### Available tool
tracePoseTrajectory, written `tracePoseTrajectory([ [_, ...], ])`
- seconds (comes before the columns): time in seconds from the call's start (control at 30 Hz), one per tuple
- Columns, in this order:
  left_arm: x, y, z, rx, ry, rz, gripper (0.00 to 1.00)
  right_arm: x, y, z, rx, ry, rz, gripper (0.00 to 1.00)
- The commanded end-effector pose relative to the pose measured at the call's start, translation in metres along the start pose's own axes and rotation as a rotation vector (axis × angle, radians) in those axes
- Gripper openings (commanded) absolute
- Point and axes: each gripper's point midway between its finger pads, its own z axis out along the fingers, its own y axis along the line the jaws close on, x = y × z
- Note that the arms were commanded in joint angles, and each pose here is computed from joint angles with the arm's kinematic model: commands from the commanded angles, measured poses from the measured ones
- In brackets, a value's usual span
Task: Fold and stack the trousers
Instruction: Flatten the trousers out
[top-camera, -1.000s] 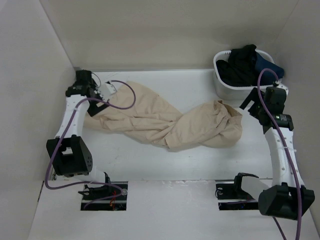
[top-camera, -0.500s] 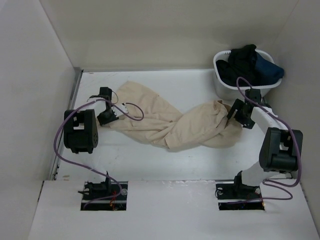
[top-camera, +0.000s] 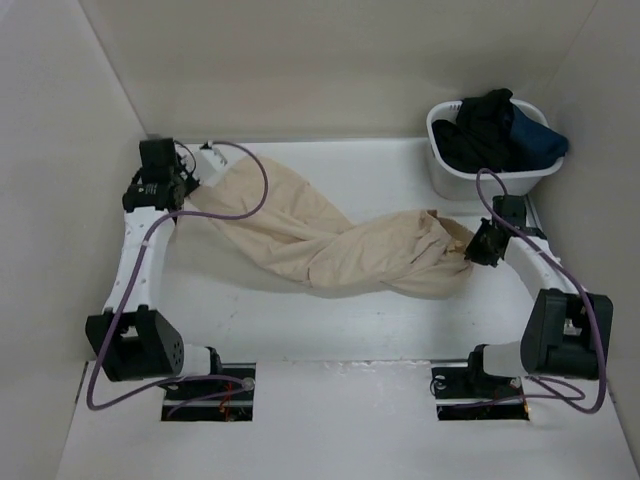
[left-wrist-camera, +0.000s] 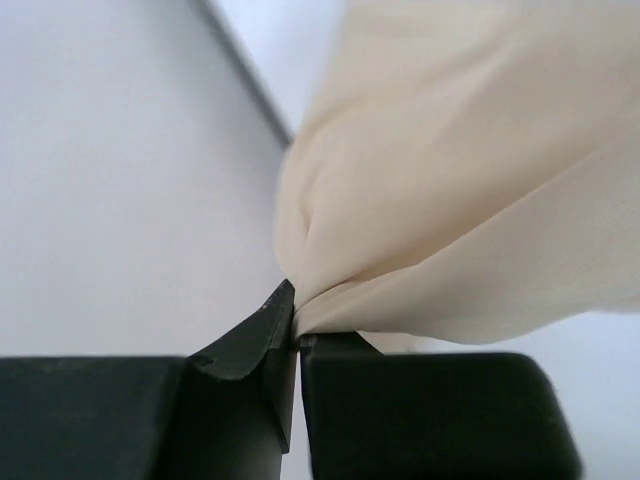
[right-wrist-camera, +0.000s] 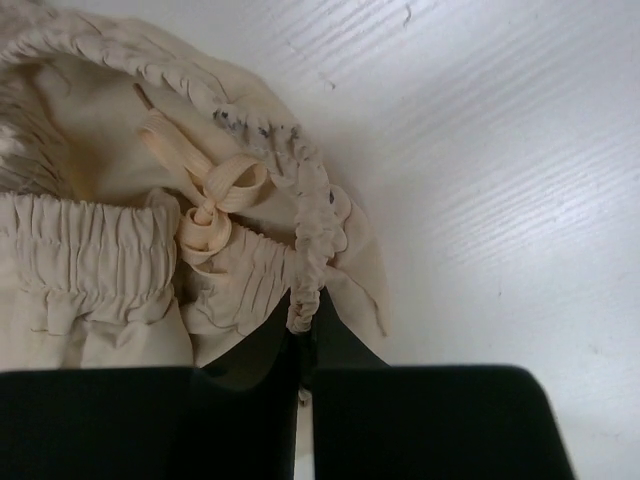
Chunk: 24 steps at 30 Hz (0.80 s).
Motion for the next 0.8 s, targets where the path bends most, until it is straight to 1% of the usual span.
tracePoseTrajectory([
  [0.0, -0.064, 0.067, -0.074, -0.183, -0.199, -0.03, 0.0, 0.008, 0.004, -0.017, -0.042, -0.018, 0.003, 0.0],
  [0.1, -0.131, 0.102, -0.106, -0.251, -0.329, -0.017, 0.01, 0.032, 0.01, -0.033, -0.066, 0.012, -0.039, 0.0],
  [0.2, -0.206, 0.126, -0.108, -0.289, -0.439, 0.029, 0.03, 0.044, 0.008, -0.049, -0.073, 0.013, -0.056, 0.0],
  [0.27, -0.257, 0.135, -0.084, -0.299, -0.49, 0.076, 0.04, 0.046, 0.008, -0.06, -0.091, 0.002, -0.057, 0.0],
  [0.3, -0.283, 0.137, -0.054, -0.301, -0.493, 0.112, 0.05, 0.046, 0.007, -0.067, -0.101, -0.005, -0.052, 0.0],
  [0.33, -0.3, 0.134, -0.025, -0.298, -0.485, 0.153, 0.06, 0.047, 0.007, -0.071, -0.111, -0.005, -0.048, 0.0],
  [0.37, -0.31, 0.129, 0.0, -0.294, -0.471, 0.183, 0.07, 0.048, 0.007, -0.074, -0.118, -0.006, -0.045, 0.0],
  [0.4, -0.319, 0.119, 0.033, -0.29, -0.447, 0.223, 0.1, 0.05, 0.007, -0.077, -0.124, -0.008, -0.042, 0.0],
  [0.47, -0.325, 0.095, 0.089, -0.272, -0.39, 0.304, 0.23, 0.055, 0.006, -0.08, -0.129, -0.004, -0.033, 0.0],
  [0.53, -0.321, 0.078, 0.115, -0.239, -0.36, 0.31, 0.41, 0.056, 0.006, -0.083, -0.131, -0.011, -0.025, 0.0],
  [0.57, -0.317, 0.074, 0.116, -0.221, -0.363, 0.269, 0.49, 0.056, 0.007, -0.084, -0.136, -0.009, -0.025, 0.0],
  [0.6, -0.313, 0.075, 0.111, -0.202, -0.375, 0.221, 0.53, 0.056, 0.008, -0.085, -0.137, -0.007, -0.024, 0.0],
  [0.63, -0.304, 0.077, 0.105, -0.17, -0.391, 0.181, 0.65, 0.056, 0.009, -0.086, -0.137, -0.003, -0.027, 0.0],
  [0.67, -0.293, 0.081, 0.095, -0.141, -0.404, 0.154, 0.87, 0.055, 0.01, -0.086, -0.141, -0.004, -0.029, 0.0],
  [0.7, -0.28, 0.083, 0.088, -0.116, -0.402, 0.142, 0.95, 0.054, 0.011, -0.086, -0.142, -0.005, -0.032, 0.0],
  [0.73, -0.264, 0.086, 0.081, -0.097, -0.388, 0.133, 0.98, 0.052, 0.013, -0.086, -0.144, -0.008, -0.033, 0.0],
  [0.77, -0.244, 0.09, 0.076, -0.081, -0.371, 0.121, 1.0, 0.05, 0.013, -0.086, -0.144, -0.012, -0.035, 0.0],
])
